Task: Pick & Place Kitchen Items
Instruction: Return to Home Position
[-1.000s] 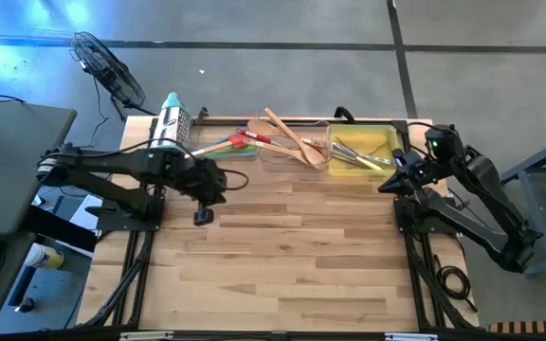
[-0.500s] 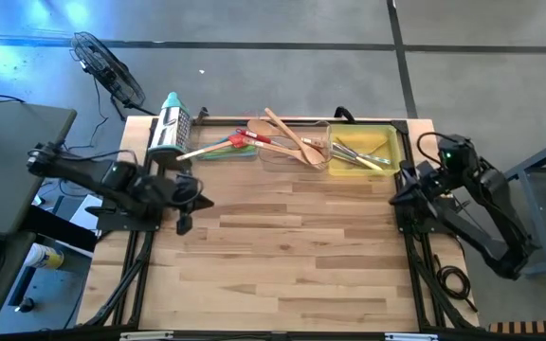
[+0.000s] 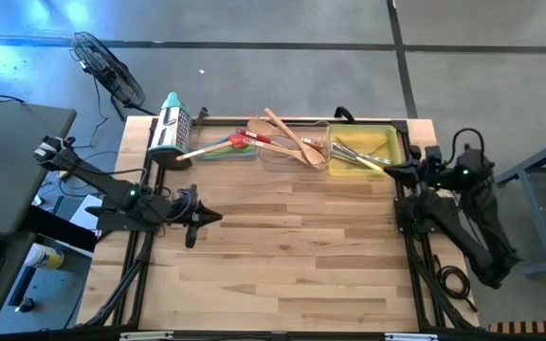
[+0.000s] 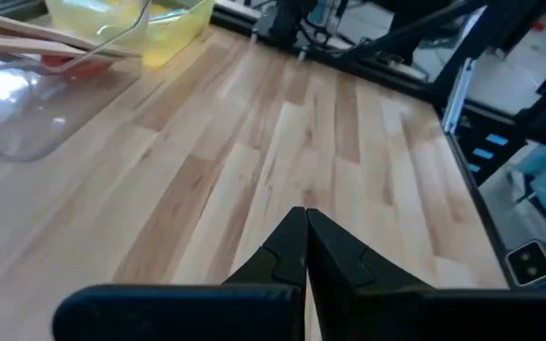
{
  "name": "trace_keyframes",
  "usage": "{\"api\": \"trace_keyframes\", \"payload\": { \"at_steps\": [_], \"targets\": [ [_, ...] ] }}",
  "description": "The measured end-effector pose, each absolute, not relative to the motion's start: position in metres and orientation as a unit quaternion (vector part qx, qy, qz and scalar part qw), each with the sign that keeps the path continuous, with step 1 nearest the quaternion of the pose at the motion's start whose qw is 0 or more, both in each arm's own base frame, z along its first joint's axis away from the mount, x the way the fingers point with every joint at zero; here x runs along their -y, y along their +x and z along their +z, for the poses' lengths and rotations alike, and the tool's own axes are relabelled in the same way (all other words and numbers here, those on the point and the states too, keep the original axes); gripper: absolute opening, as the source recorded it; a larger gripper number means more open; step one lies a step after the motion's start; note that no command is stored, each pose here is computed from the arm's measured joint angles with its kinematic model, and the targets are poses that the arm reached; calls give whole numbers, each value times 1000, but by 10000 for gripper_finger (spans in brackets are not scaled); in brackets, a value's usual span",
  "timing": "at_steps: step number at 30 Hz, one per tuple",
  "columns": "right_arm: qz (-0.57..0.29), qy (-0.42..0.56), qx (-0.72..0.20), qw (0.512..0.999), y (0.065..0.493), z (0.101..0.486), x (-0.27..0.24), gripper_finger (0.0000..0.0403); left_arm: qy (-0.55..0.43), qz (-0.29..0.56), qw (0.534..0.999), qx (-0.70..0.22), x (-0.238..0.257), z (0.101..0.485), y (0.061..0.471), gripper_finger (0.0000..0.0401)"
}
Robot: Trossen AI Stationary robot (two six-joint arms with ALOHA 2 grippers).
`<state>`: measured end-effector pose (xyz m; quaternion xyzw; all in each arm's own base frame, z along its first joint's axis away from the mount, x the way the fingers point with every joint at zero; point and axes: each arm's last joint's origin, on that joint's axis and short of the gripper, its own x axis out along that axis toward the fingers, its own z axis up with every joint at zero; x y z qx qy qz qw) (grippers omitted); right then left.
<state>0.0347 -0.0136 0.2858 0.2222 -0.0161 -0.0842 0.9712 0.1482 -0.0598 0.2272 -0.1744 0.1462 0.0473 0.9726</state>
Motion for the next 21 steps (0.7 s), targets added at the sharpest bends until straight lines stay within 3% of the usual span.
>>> {"api": "trace_keyframes", "payload": {
  "at_steps": [8, 15, 21],
  "targets": [
    [-98, 309, -5, 946, 50, 232, 36, 3, -156, 20, 981, -114, 65, 200, 143, 0],
    [-35, 287, 49, 956, 55, 242, 35, 3, -227, -48, 971, -58, 63, 169, 133, 0],
    [19, 305, 83, 949, 57, 254, 29, 3, -238, -42, 970, -32, 59, 161, 128, 0]
  ]
}}
